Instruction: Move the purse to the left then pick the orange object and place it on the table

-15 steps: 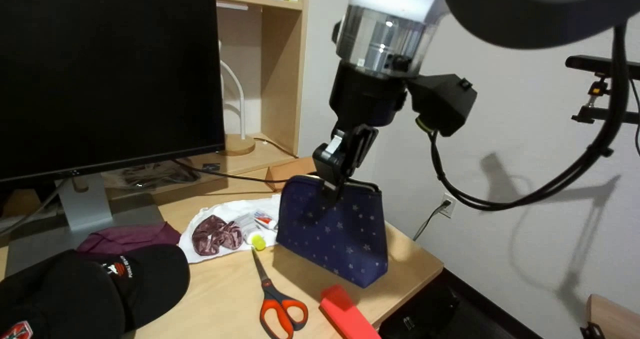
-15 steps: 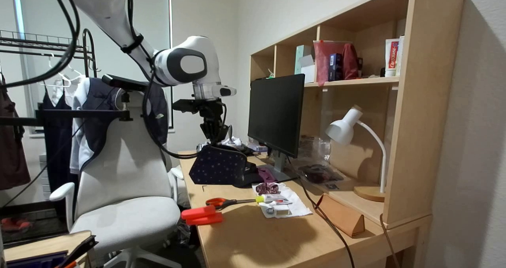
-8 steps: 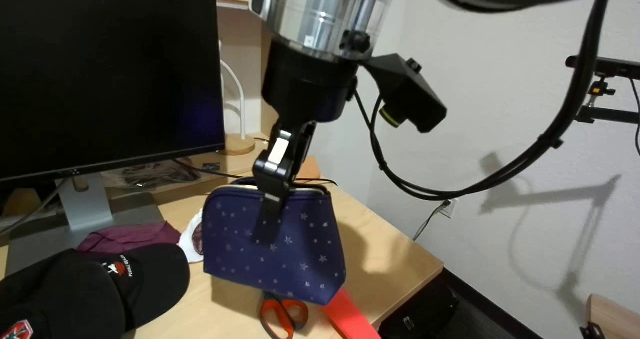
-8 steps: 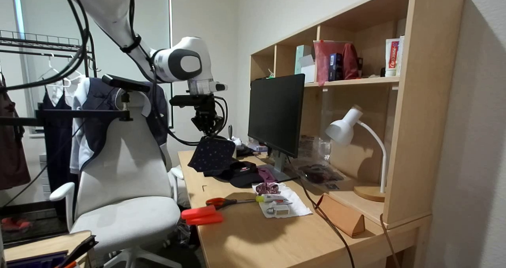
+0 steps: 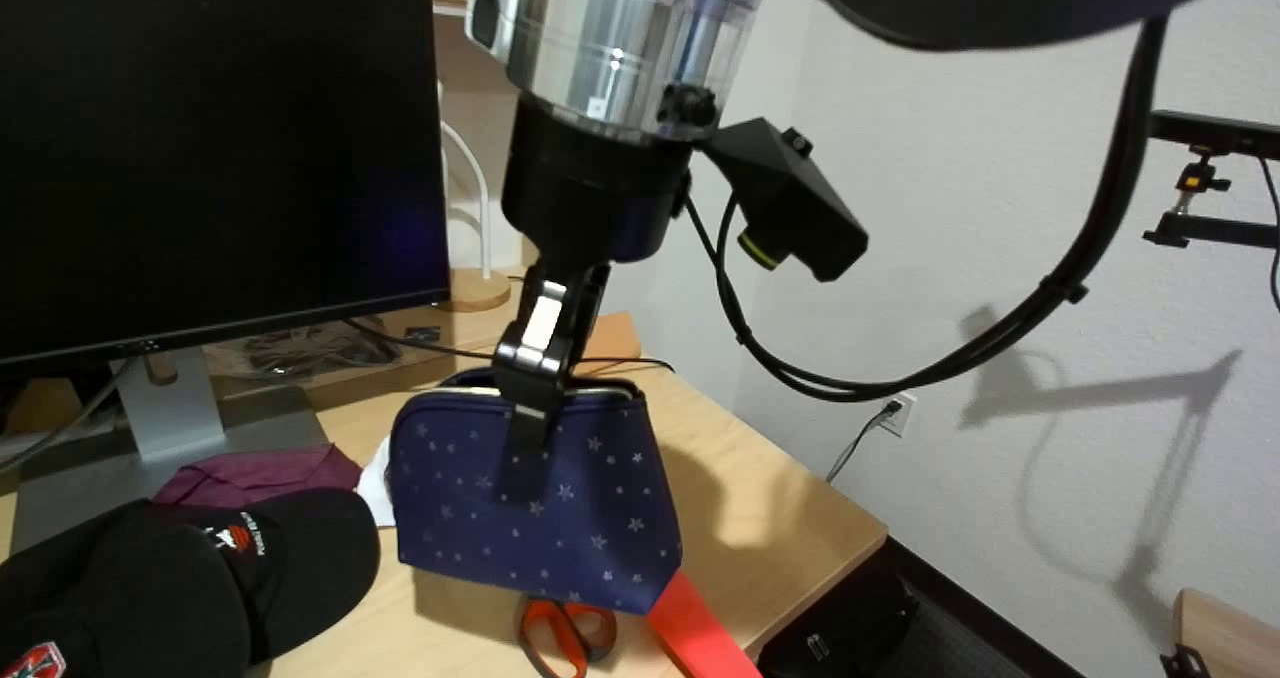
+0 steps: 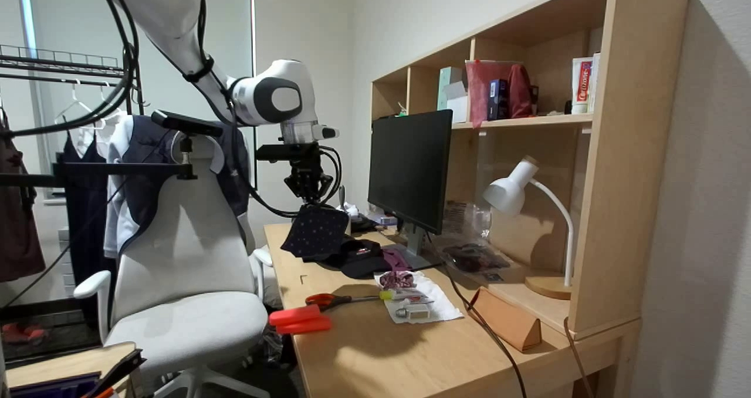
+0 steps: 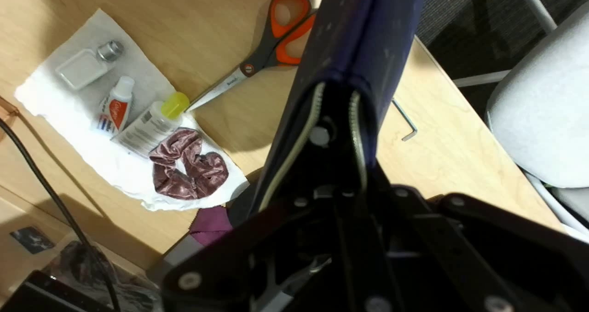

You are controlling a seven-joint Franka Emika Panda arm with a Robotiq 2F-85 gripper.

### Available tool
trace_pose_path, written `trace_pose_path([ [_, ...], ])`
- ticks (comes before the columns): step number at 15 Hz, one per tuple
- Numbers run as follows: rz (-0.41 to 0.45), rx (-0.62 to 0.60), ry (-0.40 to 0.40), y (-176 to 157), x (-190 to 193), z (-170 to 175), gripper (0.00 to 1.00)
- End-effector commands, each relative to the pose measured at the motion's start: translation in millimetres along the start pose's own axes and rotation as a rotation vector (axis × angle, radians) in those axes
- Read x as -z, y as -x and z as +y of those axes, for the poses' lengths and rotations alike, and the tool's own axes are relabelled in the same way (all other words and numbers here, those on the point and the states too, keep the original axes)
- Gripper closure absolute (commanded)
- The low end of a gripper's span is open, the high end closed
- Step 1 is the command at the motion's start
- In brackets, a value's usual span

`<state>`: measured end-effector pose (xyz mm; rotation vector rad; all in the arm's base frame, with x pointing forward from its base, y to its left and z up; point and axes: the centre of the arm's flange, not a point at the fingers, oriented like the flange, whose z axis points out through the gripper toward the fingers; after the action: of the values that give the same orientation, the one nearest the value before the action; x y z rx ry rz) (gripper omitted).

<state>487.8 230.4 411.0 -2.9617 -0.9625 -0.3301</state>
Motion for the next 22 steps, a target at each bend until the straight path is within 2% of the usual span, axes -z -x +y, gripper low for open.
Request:
trace_pose_path([
  [1,0.035,0.191,0.007,-31,-15,-5,0.92],
  [5,0.070,0.383,0.025,-78,-39,-29,0.92],
  [8,0.115,0.520,-0.004,-97,-57,-48,0.92],
  [11,0.132,0.667,-0.046,-99,-71,-63,0.92],
  [14,0.145,0.818,-0.080,-87,-82,-74,0.92],
  [17,0.187,0.961,-0.109,-85,-90,-80,0.92],
  [19,0.140,0.899,-0.096,-90,-92,-87,0.92],
  [21,0.141,0.907,-0.107,-89,-96,-84,0.92],
  [22,0.182,0.926,-0.090,-86,-96,-82,0.92],
])
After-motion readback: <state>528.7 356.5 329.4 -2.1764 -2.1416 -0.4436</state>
